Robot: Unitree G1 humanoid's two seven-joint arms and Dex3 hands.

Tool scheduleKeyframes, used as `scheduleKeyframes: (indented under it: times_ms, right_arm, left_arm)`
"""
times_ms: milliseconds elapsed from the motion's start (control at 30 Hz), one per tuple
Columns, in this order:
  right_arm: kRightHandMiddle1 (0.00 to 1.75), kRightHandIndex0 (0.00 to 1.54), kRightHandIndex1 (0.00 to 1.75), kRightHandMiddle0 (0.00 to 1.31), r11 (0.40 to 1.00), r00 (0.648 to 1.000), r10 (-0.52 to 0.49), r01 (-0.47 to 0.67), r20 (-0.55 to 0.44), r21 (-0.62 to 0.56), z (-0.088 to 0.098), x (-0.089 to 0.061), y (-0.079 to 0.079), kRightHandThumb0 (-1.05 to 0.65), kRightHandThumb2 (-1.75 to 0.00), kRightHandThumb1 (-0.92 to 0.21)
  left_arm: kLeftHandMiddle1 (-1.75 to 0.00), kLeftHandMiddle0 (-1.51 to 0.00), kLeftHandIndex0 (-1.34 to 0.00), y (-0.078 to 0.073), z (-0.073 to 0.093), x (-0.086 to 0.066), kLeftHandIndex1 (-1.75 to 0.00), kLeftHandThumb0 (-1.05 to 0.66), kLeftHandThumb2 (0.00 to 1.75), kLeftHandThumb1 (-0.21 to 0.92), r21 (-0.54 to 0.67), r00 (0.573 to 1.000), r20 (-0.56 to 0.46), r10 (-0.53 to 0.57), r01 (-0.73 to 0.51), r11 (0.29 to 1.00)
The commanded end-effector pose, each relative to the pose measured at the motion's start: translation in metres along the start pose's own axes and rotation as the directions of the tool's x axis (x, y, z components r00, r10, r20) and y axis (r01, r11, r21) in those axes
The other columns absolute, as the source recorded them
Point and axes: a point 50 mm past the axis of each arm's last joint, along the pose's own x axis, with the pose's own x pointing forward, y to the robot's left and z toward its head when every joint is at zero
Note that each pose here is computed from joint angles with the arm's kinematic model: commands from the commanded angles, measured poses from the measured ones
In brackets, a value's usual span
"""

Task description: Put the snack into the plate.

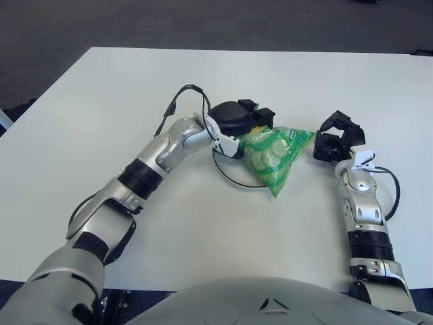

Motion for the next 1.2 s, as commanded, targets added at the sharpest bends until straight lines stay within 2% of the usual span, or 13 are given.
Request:
scheduleKeyframes:
  times_ms: [0, 33, 67, 167, 200, 233, 333, 467, 667, 967, 1167]
  right_arm:
    - [1.75, 1.31, 1.75, 0.72, 1.000, 0.983, -0.005, 0.010, -0.182, 0.025, -0.043, -0.028, 0.001, -0.53, -1.47, -0.19]
    - [1.75, 1.31, 1.75, 0.72, 1.000, 0.983, -0.005, 0.010, -0.181, 0.024, -0.043, -0.028, 0.001, -0.53, -1.47, -0.19]
    - [1.75, 1.31, 1.75, 0.72, 1.000, 0.984, -0.005, 0.009, -0.181, 0.024, -0.043, -0.028, 0.001, -0.53, -1.47, -0.19]
    - [1.75, 1.31, 1.75, 0.72, 1.000, 0.983, -0.003, 0.008, -0.181, 0.022, -0.043, -0.028, 0.001, -0.53, -1.47, -0.20]
    - [1.75, 1.32, 1.75, 0.72, 1.000, 0.983, -0.003, 0.007, -0.182, 0.021, -0.043, -0.028, 0.001, -0.53, -1.47, -0.20]
    - [1.75, 1.32, 1.75, 0.72, 1.000, 0.983, -0.003, 0.007, -0.183, 0.020, -0.043, -0.028, 0.001, -0.53, -1.47, -0.20]
    - [1.75, 1.32, 1.75, 0.72, 1.000, 0.983, -0.006, 0.009, -0.185, 0.019, -0.043, -0.028, 0.001, -0.53, -1.47, -0.20]
    - [1.75, 1.32, 1.75, 0.72, 1.000, 0.982, -0.008, 0.012, -0.188, 0.021, -0.043, -0.028, 0.001, -0.53, -1.46, -0.20]
    - [1.75, 1.32, 1.75, 0.72, 1.000, 0.982, -0.010, 0.014, -0.190, 0.017, -0.043, -0.028, 0.001, -0.53, -1.46, -0.20]
    - [1.75, 1.32, 1.75, 0.72, 1.000, 0.983, -0.009, 0.011, -0.185, 0.011, -0.043, -0.028, 0.001, -0.53, -1.47, -0.19]
    - [1.75, 1.32, 1.75, 0.72, 1.000, 0.982, -0.010, 0.013, -0.190, 0.012, -0.043, -0.028, 0.001, -0.53, -1.47, -0.19]
  left_arm:
    - [-0.97, -0.01, 0.00, -0.005, -0.001, -0.010, -0.75, -0.87, 0.80, 0.43, 0.033, 0.978, 0.003, -0.208, 0.207, 0.978]
    - [-0.86, -0.01, 0.00, -0.002, -0.001, -0.012, -0.69, -0.90, 0.76, 0.45, 0.027, 0.980, 0.011, -0.201, 0.200, 0.979]
    - [-0.64, 0.00, 0.00, 0.000, -0.001, -0.014, -0.59, -0.92, 0.74, 0.47, 0.021, 0.980, 0.016, -0.197, 0.197, 0.980]
    - [-0.37, 0.00, 0.00, 0.006, -0.001, -0.018, -0.46, -0.93, 0.71, 0.50, -0.001, 0.983, 0.028, -0.181, 0.181, 0.983]
    - [-0.24, 0.00, 0.00, 0.007, -0.001, -0.020, -0.36, -0.94, 0.70, 0.52, -0.008, 0.984, 0.030, -0.175, 0.175, 0.984]
    - [-0.15, 0.00, 0.00, 0.008, -0.001, -0.021, -0.29, -0.95, 0.69, 0.54, -0.012, 0.985, 0.031, -0.172, 0.172, 0.985]
    - [-0.05, 0.00, 0.00, 0.011, -0.002, -0.023, -0.19, -0.96, 0.67, 0.56, -0.024, 0.988, 0.028, -0.151, 0.152, 0.988]
    - [-0.01, 0.00, 0.00, 0.022, -0.009, -0.034, -0.08, -0.97, 0.63, 0.56, -0.058, 0.997, 0.012, -0.076, 0.076, 0.995]
    - [0.00, 0.00, 0.00, 0.038, -0.011, -0.043, -0.01, -0.98, 0.60, 0.56, -0.062, 1.000, 0.008, -0.006, 0.007, 0.998]
    - [0.00, 0.00, 0.00, 0.049, -0.008, -0.048, 0.00, -1.00, 0.52, 0.60, -0.139, 0.996, 0.052, 0.076, -0.068, 0.988]
    - [0.00, 0.00, 0.00, 0.055, -0.008, -0.049, 0.00, -1.03, 0.43, 0.67, -0.166, 0.990, 0.081, 0.112, -0.097, 0.981]
